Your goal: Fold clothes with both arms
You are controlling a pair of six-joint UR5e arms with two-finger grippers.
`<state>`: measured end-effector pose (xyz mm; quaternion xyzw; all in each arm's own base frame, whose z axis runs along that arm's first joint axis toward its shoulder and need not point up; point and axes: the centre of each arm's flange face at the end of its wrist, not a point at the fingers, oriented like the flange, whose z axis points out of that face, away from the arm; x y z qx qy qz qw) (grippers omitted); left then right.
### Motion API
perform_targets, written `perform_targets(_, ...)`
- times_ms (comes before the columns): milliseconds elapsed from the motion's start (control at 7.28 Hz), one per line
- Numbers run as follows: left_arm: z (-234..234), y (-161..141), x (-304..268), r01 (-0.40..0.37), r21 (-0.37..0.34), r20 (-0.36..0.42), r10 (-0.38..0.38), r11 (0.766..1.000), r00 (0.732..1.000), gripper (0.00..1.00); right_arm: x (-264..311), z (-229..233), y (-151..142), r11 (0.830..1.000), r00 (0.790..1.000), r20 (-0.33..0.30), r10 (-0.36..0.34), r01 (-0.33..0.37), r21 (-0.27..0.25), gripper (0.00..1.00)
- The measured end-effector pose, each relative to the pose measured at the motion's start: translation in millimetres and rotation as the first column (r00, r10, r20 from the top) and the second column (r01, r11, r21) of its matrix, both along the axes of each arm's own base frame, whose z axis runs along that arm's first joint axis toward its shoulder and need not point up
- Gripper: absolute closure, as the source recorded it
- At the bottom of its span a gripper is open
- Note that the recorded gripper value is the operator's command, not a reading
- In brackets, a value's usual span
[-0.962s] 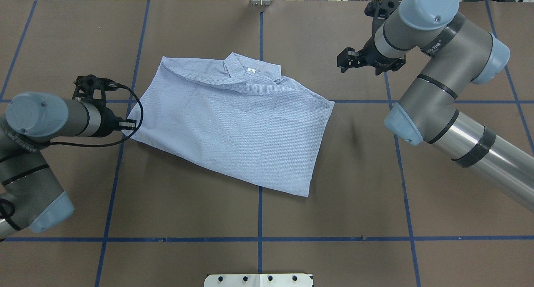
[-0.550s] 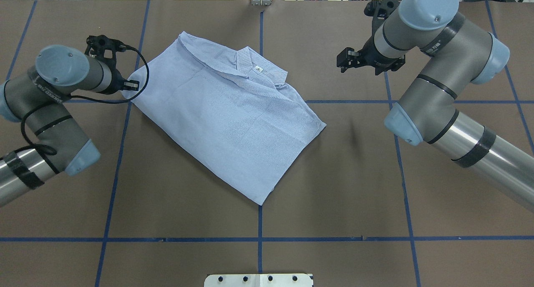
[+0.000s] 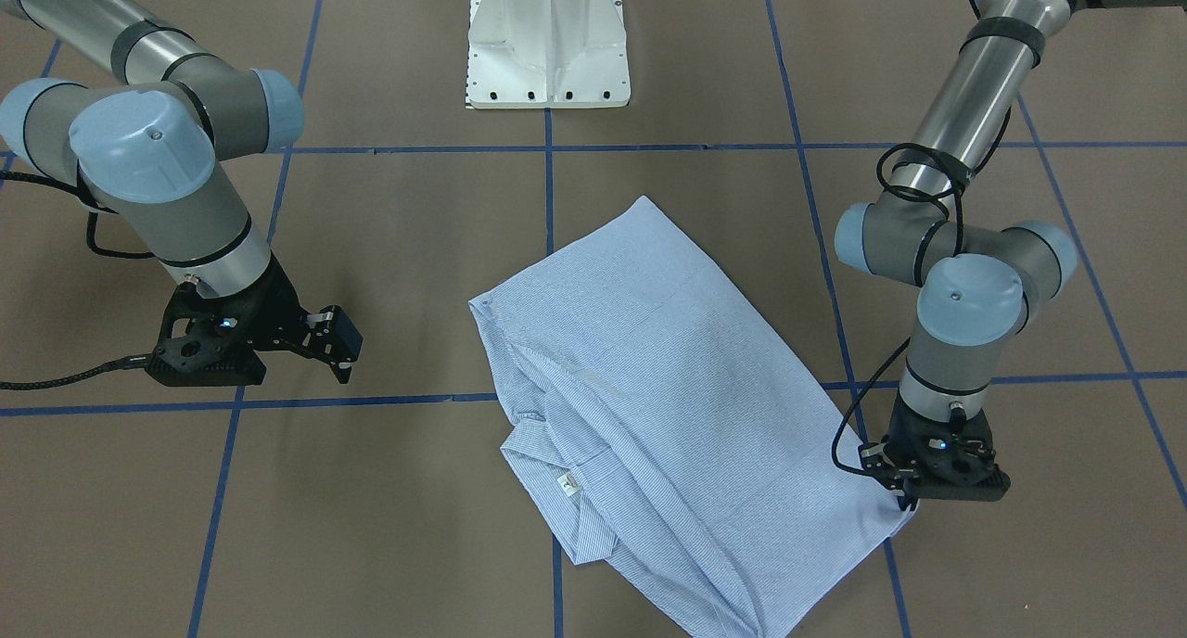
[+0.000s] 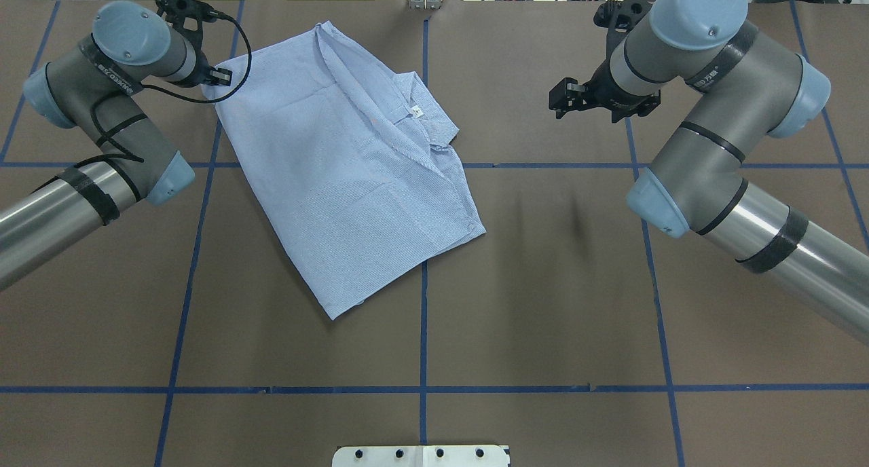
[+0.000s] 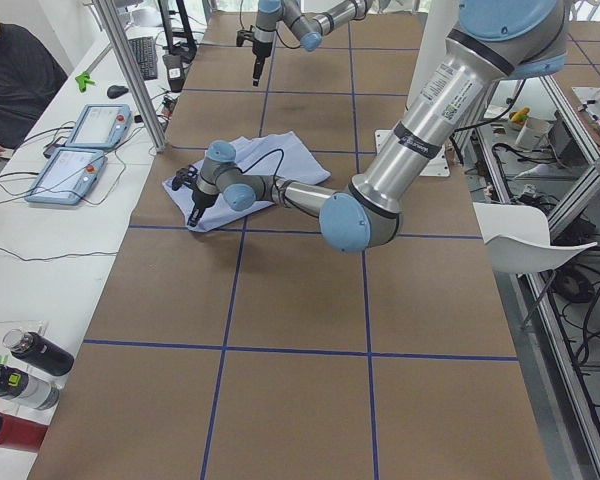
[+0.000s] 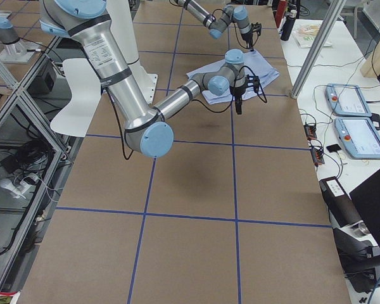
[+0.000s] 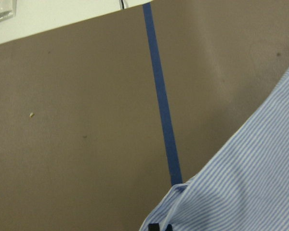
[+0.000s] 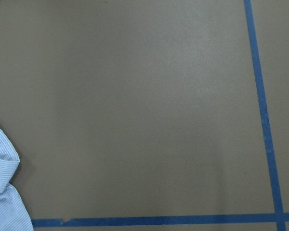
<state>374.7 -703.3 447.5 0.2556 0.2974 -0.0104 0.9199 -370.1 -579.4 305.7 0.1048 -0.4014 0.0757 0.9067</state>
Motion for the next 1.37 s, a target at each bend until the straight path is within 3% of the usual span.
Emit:
perform_targets(275, -10.4, -11.5, -19.9, -0.031, 0.021, -0.064, 0.033, 0.999, 0.997, 0.0, -17.5, -12.2, 6.5, 1.0, 1.0, 0.017, 0.006, -0.006, -0.02, 0.0)
perform_targets(550, -21.3, -5.6, -57.4, -0.113, 0.016, -0.167, 0.114, 0.993, 0.979, 0.0, -73.7, -47.3, 34.3, 0.994, 0.996, 0.062, 0.068, -0.062, -0.092, 0.02)
perform_targets(825, -22.0, 7.2, -73.0, -0.128, 0.021, -0.2, 0.13, 0.992, 0.971, 0.0, -133.1, -63.4, 78.5, 0.975, 0.986, 0.08, 0.147, -0.131, -0.18, 0.06)
perform_targets(1100, -19.3, 17.0, -79.7, -0.126, 0.024, -0.208, 0.128, 0.992, 0.97, 0.0, -174.1, -53.9, 112.6, 0.964, 0.981, 0.047, 0.189, -0.176, -0.2, 0.27)
perform_targets(1374, -16.9, 20.3, -80.8, -0.126, 0.023, -0.208, 0.128, 0.992, 0.97, 0.0, -196.0, -45.3, 128.4, 0.964, 0.979, 0.009, 0.202, -0.197, -0.18, 0.35)
